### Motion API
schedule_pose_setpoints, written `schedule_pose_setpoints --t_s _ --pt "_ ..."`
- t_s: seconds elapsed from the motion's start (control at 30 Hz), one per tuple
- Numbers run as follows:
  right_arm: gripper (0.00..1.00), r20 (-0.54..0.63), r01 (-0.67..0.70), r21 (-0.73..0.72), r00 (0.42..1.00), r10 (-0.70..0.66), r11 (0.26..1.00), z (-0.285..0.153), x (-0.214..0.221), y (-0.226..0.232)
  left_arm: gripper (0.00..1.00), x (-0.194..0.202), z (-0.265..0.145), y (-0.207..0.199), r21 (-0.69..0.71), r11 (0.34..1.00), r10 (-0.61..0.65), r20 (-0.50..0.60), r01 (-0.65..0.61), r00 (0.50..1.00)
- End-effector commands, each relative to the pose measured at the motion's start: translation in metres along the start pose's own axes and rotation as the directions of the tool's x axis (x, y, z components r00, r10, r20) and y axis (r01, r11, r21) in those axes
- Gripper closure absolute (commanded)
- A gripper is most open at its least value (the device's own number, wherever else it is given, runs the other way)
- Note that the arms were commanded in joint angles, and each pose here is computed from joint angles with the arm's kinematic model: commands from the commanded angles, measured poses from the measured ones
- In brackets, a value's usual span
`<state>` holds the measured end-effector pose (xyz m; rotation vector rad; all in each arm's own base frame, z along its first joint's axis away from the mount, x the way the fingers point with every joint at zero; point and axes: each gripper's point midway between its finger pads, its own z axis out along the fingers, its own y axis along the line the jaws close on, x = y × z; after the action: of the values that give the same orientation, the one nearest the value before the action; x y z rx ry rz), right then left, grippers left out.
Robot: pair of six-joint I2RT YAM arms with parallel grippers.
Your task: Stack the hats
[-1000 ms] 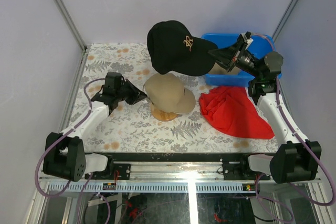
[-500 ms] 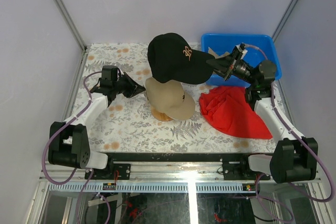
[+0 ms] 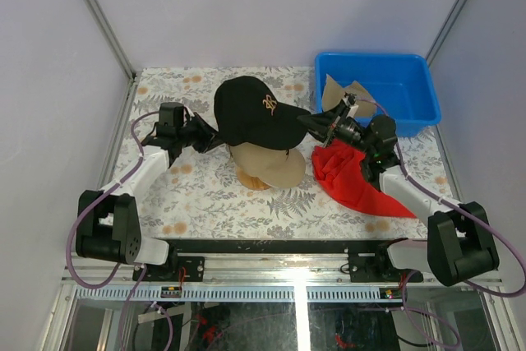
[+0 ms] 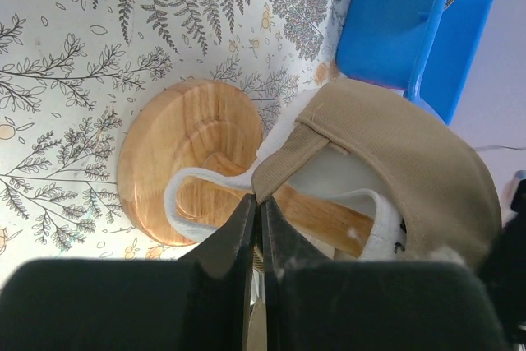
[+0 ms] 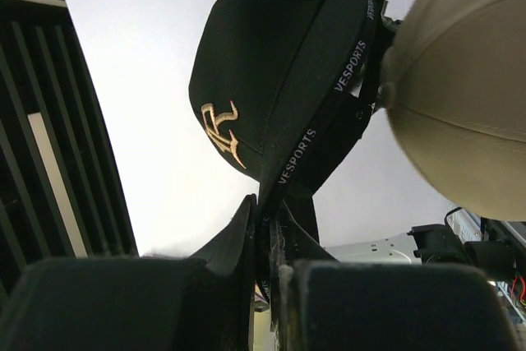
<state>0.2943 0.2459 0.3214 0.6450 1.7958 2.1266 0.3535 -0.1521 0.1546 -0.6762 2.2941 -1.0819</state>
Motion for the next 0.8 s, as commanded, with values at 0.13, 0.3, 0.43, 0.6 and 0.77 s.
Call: schedule_pose_setpoints --t_s 0.13,0.3,0.43,0.6,0.77 --pt "1.0 0.04 0.003 -0.071 0.999 0.0 0.997 -0.002 -0.004 -0.006 1.0 -0.002 0.007 0.005 0.034 0.999 0.018 0.01 -0.018 1.0" --pt "1.0 0.042 -0.032 -0.041 0.999 0.034 0.999 -0.007 -0.006 -0.032 1.0 0.0 0.009 0.015 0.015 1.0 0.009 0.01 -0.009 1.0" --pt "1.0 0.049 -0.064 -0.002 0.997 0.064 0.998 -0.012 -0.007 -0.057 1.0 0.004 0.011 0.025 -0.001 1.0 -0.003 0.005 0.003 1.0" --pt "1.0 0.034 -0.094 0.016 0.995 0.093 0.995 -0.016 -0.005 -0.075 1.0 0.007 0.014 0.035 -0.023 1.0 -0.01 -0.001 0.01 1.0" --pt "1.0 0.023 -0.129 0.014 0.991 0.129 0.991 -0.022 -0.002 -0.086 1.0 0.008 0.016 0.042 -0.036 0.999 -0.015 -0.004 0.015 1.0"
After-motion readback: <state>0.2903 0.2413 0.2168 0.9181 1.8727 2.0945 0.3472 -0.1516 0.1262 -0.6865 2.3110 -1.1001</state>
